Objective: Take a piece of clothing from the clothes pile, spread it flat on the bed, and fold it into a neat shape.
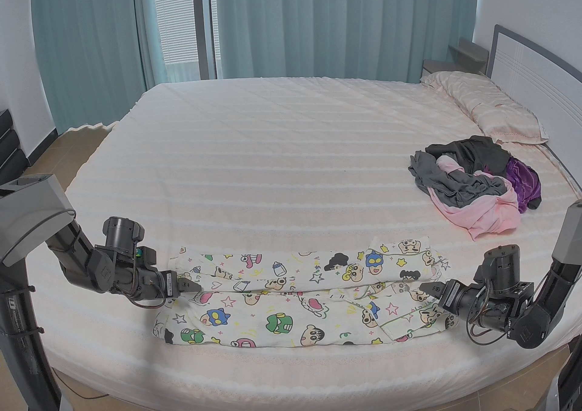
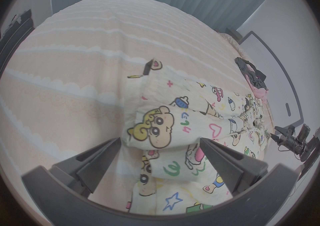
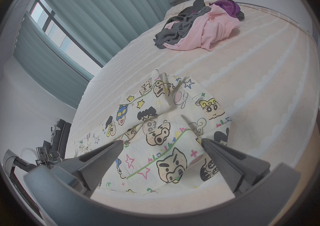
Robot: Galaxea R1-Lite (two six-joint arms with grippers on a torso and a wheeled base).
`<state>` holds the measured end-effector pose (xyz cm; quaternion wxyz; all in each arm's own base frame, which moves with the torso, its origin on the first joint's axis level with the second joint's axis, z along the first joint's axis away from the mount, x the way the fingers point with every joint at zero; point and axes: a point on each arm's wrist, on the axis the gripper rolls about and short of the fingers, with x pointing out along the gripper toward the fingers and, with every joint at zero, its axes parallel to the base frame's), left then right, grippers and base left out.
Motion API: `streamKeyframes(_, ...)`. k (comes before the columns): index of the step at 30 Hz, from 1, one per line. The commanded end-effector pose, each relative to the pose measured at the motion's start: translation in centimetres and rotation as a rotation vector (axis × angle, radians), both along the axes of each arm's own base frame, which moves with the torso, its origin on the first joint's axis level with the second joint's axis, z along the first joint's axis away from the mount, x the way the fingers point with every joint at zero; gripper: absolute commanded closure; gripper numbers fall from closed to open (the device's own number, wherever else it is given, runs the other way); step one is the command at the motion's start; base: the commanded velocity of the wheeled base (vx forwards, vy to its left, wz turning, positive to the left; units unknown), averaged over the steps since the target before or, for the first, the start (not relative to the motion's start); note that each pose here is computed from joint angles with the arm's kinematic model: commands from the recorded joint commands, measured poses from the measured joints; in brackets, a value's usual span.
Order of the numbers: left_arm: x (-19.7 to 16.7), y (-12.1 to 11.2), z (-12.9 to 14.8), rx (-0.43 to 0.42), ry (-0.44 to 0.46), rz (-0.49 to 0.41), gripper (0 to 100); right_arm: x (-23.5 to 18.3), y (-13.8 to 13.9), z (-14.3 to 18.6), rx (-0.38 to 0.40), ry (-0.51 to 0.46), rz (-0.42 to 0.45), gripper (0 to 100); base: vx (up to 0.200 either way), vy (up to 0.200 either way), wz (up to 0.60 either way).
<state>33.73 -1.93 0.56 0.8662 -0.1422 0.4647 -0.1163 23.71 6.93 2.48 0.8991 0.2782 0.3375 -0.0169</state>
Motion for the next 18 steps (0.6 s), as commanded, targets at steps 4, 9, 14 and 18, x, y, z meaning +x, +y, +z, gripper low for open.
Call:
streamKeyframes(4,-0.2,-1.2,-0.2,-0.008,0.011,-0.035,0,0.0,0.0,-0.1,0.0,0.003,0.0,0,0.0,0.0,0.0)
streamKeyframes(9,-0.3,-1.8,-0.3,-0.008,0.015,-0.053,100,0.0,0.0,-0.1,0.0,0.003,0.0,0,0.0,0.0,0.0)
streamKeyframes(14,-0.3,-1.9,-0.3,-0.012,0.017,-0.051,100,0.0,0.0,-0.1,-0.002,0.004,-0.001,0,0.0,0.0,0.0)
streamKeyframes(18,-0.4,-1.7,0.1,-0.016,0.01,-0.041,100,0.0,0.0,0.0,0.002,0.0,-0.002,0,0.0,0.0,0.0)
